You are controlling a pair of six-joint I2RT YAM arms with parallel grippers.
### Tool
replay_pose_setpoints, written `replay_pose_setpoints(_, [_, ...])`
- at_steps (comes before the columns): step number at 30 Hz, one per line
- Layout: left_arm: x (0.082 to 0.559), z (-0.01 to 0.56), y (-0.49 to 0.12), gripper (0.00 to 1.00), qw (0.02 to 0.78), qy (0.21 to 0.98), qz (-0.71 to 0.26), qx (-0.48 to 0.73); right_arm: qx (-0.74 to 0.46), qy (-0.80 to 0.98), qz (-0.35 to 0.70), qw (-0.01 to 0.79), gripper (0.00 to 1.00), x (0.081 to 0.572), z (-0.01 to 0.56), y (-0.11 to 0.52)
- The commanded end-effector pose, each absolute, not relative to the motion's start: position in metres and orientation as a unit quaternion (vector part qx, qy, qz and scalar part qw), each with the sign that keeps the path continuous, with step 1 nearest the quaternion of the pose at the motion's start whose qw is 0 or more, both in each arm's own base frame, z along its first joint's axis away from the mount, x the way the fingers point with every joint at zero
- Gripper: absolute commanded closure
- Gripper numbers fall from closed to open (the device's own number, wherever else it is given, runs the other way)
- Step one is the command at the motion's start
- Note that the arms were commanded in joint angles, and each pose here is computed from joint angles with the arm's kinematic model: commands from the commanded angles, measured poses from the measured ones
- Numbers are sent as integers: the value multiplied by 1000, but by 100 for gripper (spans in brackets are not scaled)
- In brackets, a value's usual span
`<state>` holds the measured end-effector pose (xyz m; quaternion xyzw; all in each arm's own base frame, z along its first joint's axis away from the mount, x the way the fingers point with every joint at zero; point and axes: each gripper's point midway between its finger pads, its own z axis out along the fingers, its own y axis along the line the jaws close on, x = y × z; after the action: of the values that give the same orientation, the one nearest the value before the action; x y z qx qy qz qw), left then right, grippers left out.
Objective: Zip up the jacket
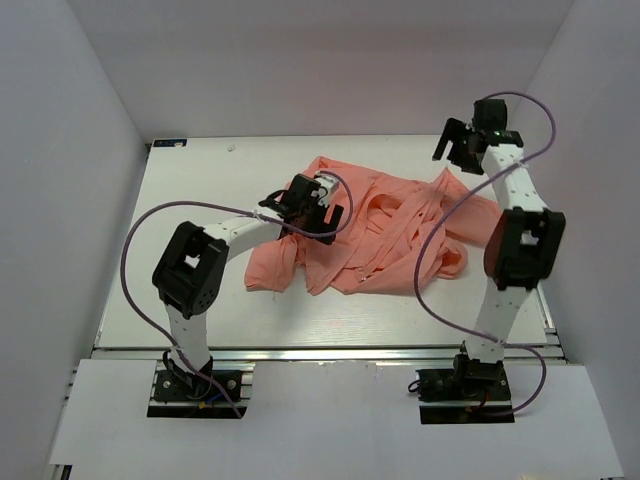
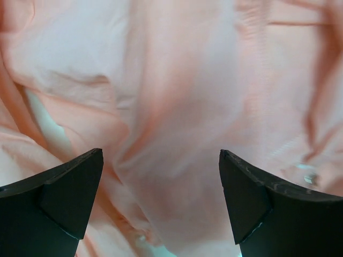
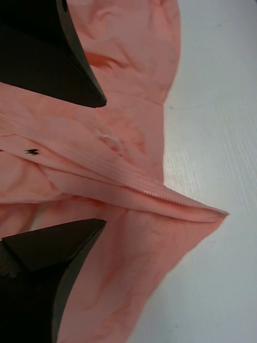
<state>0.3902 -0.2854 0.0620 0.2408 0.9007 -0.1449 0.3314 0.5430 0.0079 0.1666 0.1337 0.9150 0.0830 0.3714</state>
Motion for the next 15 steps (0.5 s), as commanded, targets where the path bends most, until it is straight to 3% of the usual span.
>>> replay_pose_setpoints(1, [388,132,-305,2,386,864,-205,248,96,867,102,478,11,499,276,19])
replay_pose_setpoints(2, [389,136,-302,2,395,863,-199,243,98,883,104,447,11,479,243,24])
replay_pose_setpoints(4, [394,147,-300,2,415,857,-192,236,87,873,125,464,11,449,257,45])
replay_pose_setpoints(9, [414,144,-309,2,418,859,-186,231,68,906,167,384,11,372,190,109])
replay_pose_setpoints(15, [450,116,-320,2,371,880,-211,210,47,936,183,298,13,341,133,149])
